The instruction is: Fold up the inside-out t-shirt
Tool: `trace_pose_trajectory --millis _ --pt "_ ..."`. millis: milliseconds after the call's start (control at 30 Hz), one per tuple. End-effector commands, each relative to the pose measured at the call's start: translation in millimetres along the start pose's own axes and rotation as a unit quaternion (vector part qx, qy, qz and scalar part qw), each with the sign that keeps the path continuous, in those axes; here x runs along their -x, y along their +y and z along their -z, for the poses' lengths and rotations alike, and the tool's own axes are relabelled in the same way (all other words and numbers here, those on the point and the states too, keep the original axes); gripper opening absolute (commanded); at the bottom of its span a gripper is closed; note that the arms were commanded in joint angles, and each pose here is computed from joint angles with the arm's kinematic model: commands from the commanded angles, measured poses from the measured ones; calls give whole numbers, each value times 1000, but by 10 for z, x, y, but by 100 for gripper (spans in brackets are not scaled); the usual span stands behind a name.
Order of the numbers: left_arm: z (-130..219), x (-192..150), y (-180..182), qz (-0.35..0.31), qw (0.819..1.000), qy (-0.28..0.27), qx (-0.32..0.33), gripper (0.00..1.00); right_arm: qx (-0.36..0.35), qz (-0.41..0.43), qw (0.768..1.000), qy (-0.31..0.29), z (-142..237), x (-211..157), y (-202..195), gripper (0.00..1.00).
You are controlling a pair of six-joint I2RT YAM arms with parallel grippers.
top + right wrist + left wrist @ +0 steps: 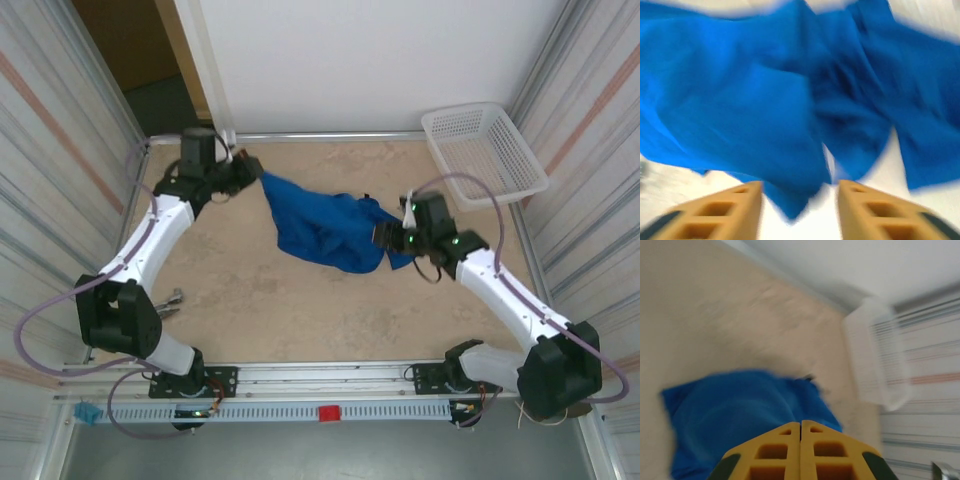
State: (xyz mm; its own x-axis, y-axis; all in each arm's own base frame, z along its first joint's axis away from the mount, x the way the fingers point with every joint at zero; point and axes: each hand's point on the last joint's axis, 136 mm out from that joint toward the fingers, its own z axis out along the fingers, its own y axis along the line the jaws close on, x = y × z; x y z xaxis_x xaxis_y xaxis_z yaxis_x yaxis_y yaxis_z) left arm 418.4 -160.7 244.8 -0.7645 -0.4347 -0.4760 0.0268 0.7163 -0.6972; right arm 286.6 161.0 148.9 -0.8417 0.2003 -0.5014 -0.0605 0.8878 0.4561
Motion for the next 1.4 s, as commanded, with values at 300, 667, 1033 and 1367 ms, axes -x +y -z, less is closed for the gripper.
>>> trace_pose_trajectory --millis 300,667,1033,1367 --pt "48 -1018 1010 -4 988 50 148 62 -56 19 996 -63 231 100 -125 63" --pt "-55 -1265 1568 3 964 71 256 71 -30 132 989 64 -463 -588 434 73" --pt "-651 -1090 1641 -38 960 115 253 37 -76 137 982 106 -956 -955 380 55" --pt "128 -773 791 -46 988 47 139 0 50 142 986 79 -281 -786 1023 0"
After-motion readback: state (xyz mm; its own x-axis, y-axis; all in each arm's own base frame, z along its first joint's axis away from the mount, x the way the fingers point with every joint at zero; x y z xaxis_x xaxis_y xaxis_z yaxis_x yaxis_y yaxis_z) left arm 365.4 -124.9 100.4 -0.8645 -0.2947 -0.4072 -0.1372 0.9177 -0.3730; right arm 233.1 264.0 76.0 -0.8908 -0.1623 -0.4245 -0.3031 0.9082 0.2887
